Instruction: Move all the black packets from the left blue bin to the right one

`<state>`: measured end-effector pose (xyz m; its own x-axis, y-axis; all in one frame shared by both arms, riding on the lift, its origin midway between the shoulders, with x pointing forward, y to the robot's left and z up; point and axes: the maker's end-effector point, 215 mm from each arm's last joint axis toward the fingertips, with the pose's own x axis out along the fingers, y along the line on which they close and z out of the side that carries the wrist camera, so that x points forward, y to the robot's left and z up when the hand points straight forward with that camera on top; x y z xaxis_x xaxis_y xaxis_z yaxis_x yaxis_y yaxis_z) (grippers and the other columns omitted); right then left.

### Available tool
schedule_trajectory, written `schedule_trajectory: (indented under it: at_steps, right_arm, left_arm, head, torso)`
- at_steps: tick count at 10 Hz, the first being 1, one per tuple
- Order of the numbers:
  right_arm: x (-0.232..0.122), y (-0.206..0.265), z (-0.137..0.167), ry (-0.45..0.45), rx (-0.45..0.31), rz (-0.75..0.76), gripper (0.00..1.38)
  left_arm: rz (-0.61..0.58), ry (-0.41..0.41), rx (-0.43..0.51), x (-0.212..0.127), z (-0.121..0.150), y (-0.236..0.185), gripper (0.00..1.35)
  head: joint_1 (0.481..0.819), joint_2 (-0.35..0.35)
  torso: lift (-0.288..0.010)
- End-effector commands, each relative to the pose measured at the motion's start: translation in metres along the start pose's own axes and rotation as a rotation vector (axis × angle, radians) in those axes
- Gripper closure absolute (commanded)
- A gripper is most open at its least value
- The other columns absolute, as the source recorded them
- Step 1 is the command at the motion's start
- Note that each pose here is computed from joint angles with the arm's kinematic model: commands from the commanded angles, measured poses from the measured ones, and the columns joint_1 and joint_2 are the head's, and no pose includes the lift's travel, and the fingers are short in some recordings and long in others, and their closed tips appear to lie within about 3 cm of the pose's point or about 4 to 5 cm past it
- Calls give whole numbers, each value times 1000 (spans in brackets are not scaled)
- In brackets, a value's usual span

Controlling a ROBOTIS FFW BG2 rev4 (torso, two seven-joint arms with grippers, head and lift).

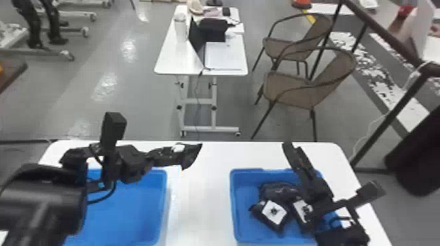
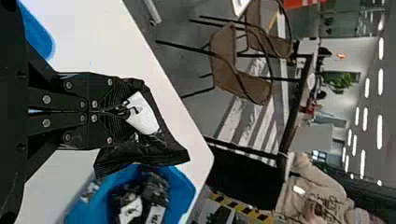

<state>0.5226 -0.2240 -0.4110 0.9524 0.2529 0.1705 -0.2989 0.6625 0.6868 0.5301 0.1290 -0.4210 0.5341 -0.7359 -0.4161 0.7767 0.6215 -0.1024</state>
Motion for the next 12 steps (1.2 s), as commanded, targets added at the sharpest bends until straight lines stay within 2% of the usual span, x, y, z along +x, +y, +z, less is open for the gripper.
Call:
schedule_trajectory:
  at_steps: [1,4,5,8,12]
  right_arm:
    - [21,27,-8,9,1,56,469]
    - [51,65,-11,17,-1,139,467]
    - [58,72,-9,13,-7,154,453]
    - [69,99,12,-23,-46,209,318]
    - [78,130,-35,90,-39,268,292]
  left_arm:
    - [-98,-56,44,35,39,-30,1204]
    - [-197,-128,99,90,90,-72,1205]
    - [-209,-119,111,99,95,-80,1205]
    - [-206,-88,118,104,88,-79,1205]
    - [-232,-112,121,113,102,-92,1205]
  head:
    - [695,-92]
    - [695,-148]
    - [695,-156]
    - [695,-177]
    - [695,-144]
  torso:
    - [0]
    - [0]
    - [0]
    - [0]
    - [0]
